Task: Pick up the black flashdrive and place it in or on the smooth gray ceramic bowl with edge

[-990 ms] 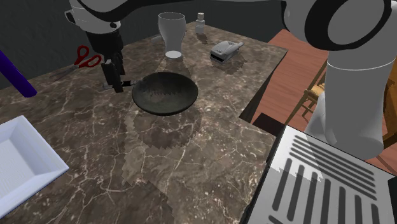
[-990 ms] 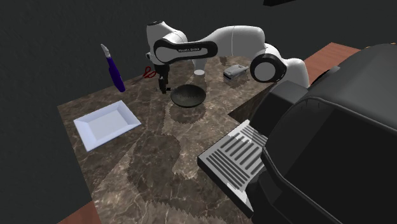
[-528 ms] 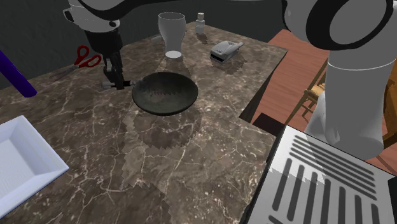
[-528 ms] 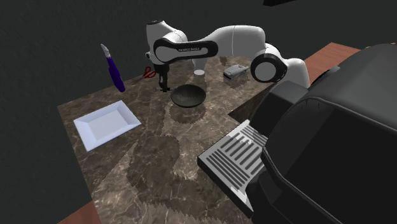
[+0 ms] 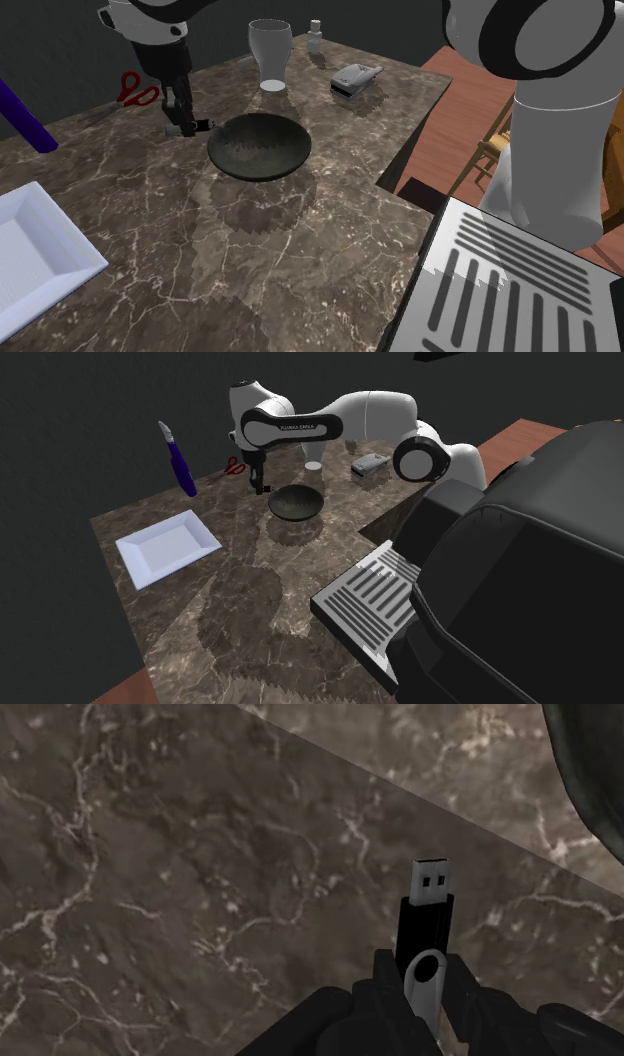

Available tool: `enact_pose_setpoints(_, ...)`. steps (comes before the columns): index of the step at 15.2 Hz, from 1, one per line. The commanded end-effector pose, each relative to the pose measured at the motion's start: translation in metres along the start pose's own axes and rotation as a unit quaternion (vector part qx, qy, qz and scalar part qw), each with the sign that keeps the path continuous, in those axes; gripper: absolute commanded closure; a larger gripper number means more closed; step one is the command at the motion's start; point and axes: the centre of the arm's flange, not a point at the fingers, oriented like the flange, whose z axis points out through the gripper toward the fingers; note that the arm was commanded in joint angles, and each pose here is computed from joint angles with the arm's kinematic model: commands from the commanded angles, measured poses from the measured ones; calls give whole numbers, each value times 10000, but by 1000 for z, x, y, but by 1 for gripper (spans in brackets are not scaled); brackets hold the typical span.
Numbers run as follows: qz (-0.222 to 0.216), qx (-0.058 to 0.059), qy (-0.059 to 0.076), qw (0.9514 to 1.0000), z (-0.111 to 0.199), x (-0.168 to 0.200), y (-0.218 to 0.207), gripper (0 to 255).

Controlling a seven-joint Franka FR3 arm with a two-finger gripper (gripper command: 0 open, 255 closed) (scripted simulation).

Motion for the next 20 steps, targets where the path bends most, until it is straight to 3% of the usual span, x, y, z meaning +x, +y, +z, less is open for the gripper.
enact_pose_setpoints(1,1,0,-4,10000,-10,0,1,255)
enact_pose_setpoints(20,1,0,-4,10000,-108,1,2,255)
